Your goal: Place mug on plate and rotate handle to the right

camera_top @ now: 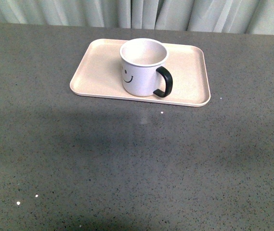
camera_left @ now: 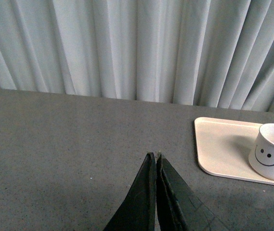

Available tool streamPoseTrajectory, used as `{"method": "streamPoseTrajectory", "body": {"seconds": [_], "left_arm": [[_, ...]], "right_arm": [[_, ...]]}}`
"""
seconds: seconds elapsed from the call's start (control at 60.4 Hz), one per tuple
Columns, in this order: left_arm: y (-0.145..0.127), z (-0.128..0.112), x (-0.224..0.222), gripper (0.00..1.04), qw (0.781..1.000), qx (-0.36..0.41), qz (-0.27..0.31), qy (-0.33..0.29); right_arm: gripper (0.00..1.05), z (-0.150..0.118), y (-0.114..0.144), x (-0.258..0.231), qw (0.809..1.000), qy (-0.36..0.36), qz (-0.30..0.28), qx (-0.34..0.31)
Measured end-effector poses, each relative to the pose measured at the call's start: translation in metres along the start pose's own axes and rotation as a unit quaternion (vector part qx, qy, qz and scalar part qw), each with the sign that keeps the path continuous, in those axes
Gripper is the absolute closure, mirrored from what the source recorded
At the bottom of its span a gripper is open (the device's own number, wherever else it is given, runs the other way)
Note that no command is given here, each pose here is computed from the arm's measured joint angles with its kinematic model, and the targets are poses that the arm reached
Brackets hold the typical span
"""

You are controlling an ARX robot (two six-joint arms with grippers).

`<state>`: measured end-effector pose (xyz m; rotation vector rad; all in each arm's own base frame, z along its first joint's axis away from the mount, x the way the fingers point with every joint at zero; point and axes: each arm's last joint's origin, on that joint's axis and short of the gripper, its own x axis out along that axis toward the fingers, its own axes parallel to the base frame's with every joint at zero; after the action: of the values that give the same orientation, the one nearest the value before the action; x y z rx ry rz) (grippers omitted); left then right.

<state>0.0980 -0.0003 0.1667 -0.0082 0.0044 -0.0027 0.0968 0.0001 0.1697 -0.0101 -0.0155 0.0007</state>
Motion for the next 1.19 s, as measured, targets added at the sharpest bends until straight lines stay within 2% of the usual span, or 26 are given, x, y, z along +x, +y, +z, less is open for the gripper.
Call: {"method": "streamPoseTrajectory", "body": {"seconds": [0.116, 0.431, 0.53, 0.58, 0.596, 0.646, 0.679, 0.779, 0.862, 0.961, 1.044, 1.193], "left_arm": [[0.000, 0.000, 0.000, 1.01, 1.000, 0.000, 0.000, 0.000], [0.000, 0.000, 0.000, 0.44, 1.000, 0.000, 0.000, -0.001], [0.000, 0.000, 0.000, 0.19, 1.000, 0.000, 0.000, -0.001], [0.000, 0.000, 0.000, 0.11, 1.000, 0.000, 0.001, -0.001], [0.000, 0.000, 0.000, 0.08, 1.000, 0.000, 0.001, -0.001], [0.000, 0.000, 0.000, 0.09, 1.000, 0.001, -0.001, -0.001], [0.000, 0.000, 0.000, 0.10, 1.000, 0.001, 0.000, -0.001], [0.000, 0.000, 0.000, 0.09, 1.000, 0.001, 0.000, -0.001], [0.000, 0.000, 0.000, 0.09, 1.000, 0.001, 0.000, -0.001], [0.000, 0.000, 0.000, 0.09, 1.000, 0.001, 0.000, -0.001], [0.000, 0.000, 0.000, 0.09, 1.000, 0.001, 0.000, -0.001], [0.000, 0.000, 0.000, 0.09, 1.000, 0.001, 0.000, -0.001]], "right_arm": [[0.09, 0.000, 0.000, 0.000, 1.000, 0.000, 0.000, 0.000], [0.09, 0.000, 0.000, 0.000, 1.000, 0.000, 0.000, 0.000], [0.09, 0.000, 0.000, 0.000, 1.000, 0.000, 0.000, 0.000], [0.09, 0.000, 0.000, 0.001, 0.996, 0.070, 0.057, -0.012], [0.09, 0.001, -0.002, 0.002, 0.989, 0.120, 0.081, -0.012], [0.09, 0.010, -0.008, 0.011, 0.967, 0.216, 0.135, 0.015], [0.09, 0.019, -0.013, 0.022, 0.959, 0.237, 0.153, 0.032], [0.09, 0.059, -0.027, 0.077, 0.961, 0.221, 0.164, 0.029], [0.09, 0.076, -0.029, 0.124, 0.961, 0.220, 0.167, 0.027], [0.09, 0.074, -0.020, 0.175, 0.955, 0.242, 0.172, 0.028], [0.09, 0.064, -0.003, 0.218, 0.945, 0.271, 0.183, 0.029], [0.09, 0.038, 0.042, 0.288, 0.923, 0.330, 0.196, 0.036]]}}
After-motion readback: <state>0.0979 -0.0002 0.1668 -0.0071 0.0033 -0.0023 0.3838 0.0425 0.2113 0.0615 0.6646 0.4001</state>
